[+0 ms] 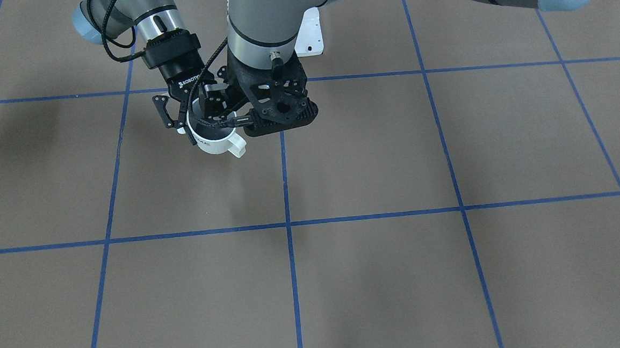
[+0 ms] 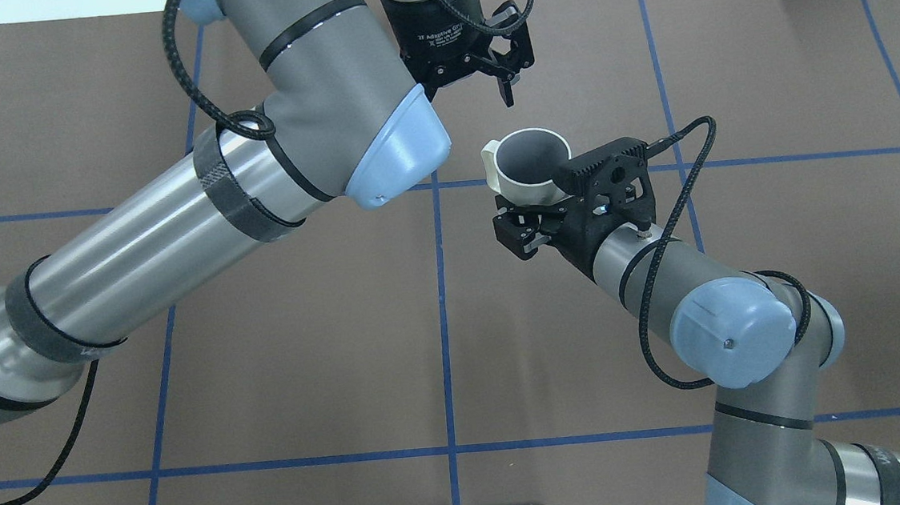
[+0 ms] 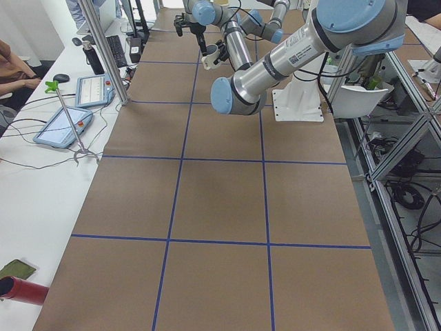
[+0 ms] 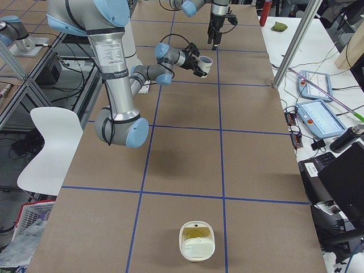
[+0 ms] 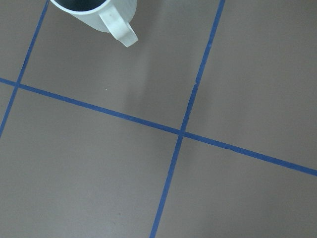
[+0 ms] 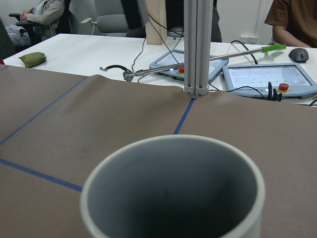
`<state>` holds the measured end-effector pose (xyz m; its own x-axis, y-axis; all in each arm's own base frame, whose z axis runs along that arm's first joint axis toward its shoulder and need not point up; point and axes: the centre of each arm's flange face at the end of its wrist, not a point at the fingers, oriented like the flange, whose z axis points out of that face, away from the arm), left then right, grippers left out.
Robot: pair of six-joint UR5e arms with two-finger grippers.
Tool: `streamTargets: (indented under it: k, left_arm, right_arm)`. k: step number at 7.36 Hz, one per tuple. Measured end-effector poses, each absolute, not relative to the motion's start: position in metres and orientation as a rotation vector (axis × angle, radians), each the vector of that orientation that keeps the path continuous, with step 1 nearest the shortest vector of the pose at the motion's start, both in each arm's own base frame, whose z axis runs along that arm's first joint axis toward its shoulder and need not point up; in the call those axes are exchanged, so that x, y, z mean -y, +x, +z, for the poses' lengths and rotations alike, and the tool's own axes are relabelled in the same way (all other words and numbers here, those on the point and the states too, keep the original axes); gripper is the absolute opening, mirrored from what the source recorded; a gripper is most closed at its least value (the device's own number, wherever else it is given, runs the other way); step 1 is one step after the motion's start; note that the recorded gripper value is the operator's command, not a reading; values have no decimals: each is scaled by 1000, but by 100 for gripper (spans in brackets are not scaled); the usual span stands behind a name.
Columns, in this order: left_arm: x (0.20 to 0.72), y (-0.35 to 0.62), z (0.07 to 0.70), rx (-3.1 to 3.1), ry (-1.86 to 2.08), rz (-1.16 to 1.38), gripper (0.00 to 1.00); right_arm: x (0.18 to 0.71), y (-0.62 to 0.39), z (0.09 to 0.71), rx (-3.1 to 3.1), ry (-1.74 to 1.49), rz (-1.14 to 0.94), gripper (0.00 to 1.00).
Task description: Left arm hands cup to right arm to dump lemon
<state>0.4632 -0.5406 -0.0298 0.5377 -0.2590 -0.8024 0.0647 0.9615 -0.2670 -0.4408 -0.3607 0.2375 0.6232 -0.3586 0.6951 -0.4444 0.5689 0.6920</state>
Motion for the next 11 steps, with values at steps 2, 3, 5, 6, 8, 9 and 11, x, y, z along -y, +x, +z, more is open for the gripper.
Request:
streamTargets:
  k: [2, 3, 5, 6, 8, 9, 11]
  left_arm:
    - [536, 480, -26, -987, -225, -174, 87]
    - [534, 487, -24, -988, -230, -164, 83]
    - [530, 493, -24, -990, -235, -153, 81]
    - [529, 494, -24, -990, -236, -152, 77]
    - [529, 496, -23, -987, -239, -150, 64]
    - [529, 498, -21, -984, -242, -150, 60]
    - [530, 501, -19, -981, -245, -149, 56]
  right_arm:
    - [360, -443, 231, 952, 1006, 59, 0]
    - [361, -445, 227, 958, 1008, 60, 0]
    - [361, -446, 225, 961, 1009, 60, 0]
    - [361, -447, 225, 961, 1008, 60, 0]
    - [361, -446, 224, 963, 1009, 60, 0]
    - [360, -446, 223, 966, 1010, 61, 0]
    - [360, -444, 220, 971, 1012, 64, 0]
